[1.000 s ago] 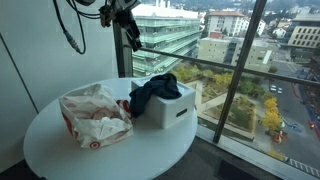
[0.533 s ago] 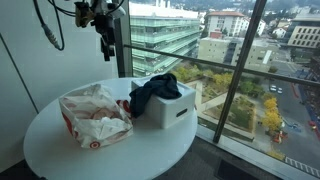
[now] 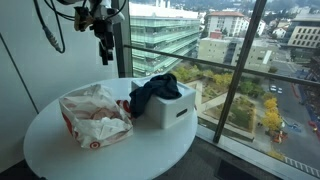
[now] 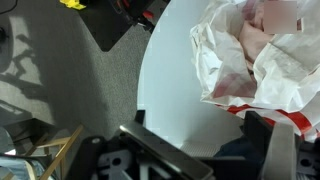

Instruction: Put the blue and pink shirts on the basket

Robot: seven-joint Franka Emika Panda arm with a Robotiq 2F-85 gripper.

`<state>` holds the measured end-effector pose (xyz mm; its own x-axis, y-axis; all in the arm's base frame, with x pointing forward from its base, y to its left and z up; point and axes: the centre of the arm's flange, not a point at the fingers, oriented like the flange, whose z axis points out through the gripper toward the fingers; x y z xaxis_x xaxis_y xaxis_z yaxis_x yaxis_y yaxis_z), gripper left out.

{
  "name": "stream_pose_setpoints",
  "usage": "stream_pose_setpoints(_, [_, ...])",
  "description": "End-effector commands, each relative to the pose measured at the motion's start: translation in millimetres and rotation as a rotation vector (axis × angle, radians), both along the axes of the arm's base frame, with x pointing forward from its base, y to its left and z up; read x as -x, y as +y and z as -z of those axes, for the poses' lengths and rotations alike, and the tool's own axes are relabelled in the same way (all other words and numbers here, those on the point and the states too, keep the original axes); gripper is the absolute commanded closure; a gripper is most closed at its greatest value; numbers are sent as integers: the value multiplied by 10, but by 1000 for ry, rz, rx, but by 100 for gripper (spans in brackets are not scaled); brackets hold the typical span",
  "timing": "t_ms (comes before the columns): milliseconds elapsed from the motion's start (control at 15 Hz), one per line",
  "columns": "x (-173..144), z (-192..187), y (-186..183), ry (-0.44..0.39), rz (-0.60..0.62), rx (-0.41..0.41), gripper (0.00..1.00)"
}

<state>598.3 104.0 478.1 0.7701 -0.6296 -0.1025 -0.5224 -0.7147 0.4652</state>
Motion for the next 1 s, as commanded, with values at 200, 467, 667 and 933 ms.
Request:
stream_pose_setpoints(200, [599, 421, -469, 134, -6, -69, 0])
stream_pose_setpoints(467, [943, 1043, -598, 139, -2, -83, 0])
stream_pose_setpoints(667, [1200, 1526, -557, 154, -26, -80, 0])
stream_pose_setpoints(933, [1348, 2015, -251, 73, -100, -83, 0])
